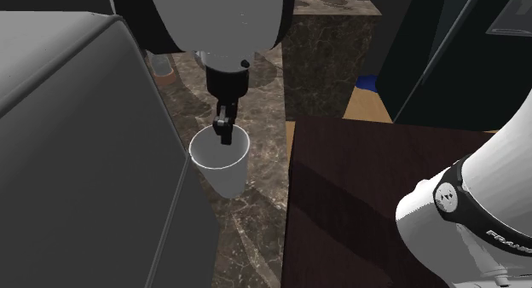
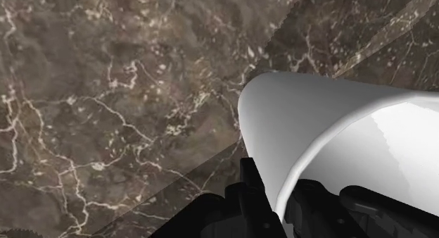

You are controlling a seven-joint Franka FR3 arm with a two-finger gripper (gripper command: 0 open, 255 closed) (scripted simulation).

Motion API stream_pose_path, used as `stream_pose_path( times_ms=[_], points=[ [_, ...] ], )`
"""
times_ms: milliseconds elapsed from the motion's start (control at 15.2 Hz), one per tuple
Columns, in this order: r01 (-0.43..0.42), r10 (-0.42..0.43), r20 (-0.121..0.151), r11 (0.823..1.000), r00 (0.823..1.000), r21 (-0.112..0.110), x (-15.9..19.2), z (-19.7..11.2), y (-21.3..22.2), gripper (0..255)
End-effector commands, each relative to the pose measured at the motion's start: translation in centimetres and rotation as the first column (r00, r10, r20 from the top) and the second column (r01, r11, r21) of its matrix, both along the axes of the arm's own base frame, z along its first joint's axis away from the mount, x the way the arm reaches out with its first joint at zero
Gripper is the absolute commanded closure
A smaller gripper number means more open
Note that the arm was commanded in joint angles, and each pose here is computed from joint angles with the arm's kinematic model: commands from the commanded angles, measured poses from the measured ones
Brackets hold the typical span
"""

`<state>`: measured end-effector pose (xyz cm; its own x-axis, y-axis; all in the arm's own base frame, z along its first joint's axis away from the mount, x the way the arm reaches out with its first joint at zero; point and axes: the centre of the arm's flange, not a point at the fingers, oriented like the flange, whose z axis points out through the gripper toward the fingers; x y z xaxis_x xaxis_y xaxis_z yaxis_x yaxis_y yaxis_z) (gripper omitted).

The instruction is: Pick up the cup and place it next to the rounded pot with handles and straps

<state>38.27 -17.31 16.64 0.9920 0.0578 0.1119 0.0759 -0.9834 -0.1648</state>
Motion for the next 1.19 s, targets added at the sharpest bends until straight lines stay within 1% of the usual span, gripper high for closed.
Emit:
stream_pose_path(
  times_ms=[0,1122],
  points=[
    [0.0,0.0,0.0,1.0,1.0,0.0,0.0,1.0,0.0,255],
    [0.0,0.0,0.0,1.0,1.0,0.0,0.0,9.9,0.0,255]
  ],
)
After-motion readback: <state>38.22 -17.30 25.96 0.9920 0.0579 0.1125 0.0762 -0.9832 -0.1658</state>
